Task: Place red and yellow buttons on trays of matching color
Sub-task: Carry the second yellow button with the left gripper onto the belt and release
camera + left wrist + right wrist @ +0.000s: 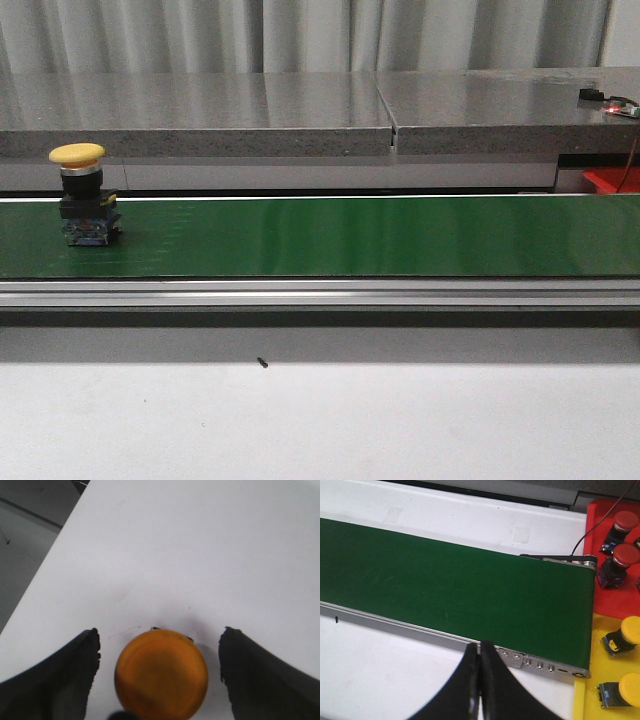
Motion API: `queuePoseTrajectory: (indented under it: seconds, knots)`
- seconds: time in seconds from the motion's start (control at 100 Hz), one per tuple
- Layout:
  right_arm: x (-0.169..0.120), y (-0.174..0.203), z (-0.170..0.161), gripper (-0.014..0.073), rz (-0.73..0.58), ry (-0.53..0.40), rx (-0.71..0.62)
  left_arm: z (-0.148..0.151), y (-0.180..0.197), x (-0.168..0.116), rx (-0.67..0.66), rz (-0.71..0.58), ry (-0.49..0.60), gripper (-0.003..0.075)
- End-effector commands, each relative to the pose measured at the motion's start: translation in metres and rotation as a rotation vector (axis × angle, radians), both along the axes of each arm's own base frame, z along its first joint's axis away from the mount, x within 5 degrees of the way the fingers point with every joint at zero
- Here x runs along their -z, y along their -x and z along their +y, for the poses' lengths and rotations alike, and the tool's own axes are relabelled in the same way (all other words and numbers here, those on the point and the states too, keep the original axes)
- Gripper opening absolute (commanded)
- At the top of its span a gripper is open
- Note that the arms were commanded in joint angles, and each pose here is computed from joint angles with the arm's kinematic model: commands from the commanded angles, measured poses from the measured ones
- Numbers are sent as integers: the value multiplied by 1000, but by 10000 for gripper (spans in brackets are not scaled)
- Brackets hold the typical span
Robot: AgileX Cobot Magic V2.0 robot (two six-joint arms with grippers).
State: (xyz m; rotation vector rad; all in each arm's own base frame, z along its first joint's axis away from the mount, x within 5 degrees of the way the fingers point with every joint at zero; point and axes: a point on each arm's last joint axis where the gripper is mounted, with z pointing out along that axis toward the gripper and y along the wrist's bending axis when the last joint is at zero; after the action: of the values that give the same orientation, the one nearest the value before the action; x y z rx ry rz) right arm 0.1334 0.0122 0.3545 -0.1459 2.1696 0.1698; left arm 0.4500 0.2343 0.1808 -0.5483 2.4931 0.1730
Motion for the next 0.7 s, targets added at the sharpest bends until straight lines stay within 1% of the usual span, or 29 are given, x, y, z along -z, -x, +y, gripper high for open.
queuePoseTrajectory:
  seconds: [0.0,0.14,0.28,0.33,0.4,0.54,0.69]
  knots:
    - [-12,-1,-1,-69,-83,-9,15,1,-1,-47,-14,-132,-51,430]
    - [-12,-1,-1,-69,-83,-9,15,1,-1,-47,-14,-132,-51,321]
    - [-12,-1,-1,-69,-83,-9,15,1,-1,-47,-14,-137,-54,193]
    - [-12,-1,-1,-69,-83,-9,15,1,0,-51,-14,-144,-58,150]
    - [-12,-1,-1,-69,-83,-9,15,0,1,-58,-14,-153,-63,111]
    - [-12,-1,-1,-69,-83,-9,15,-6,8,-82,-14,-177,-57,73]
    - [-12,-1,-1,-69,-83,-9,15,-18,19,-109,-10,-186,-5,71]
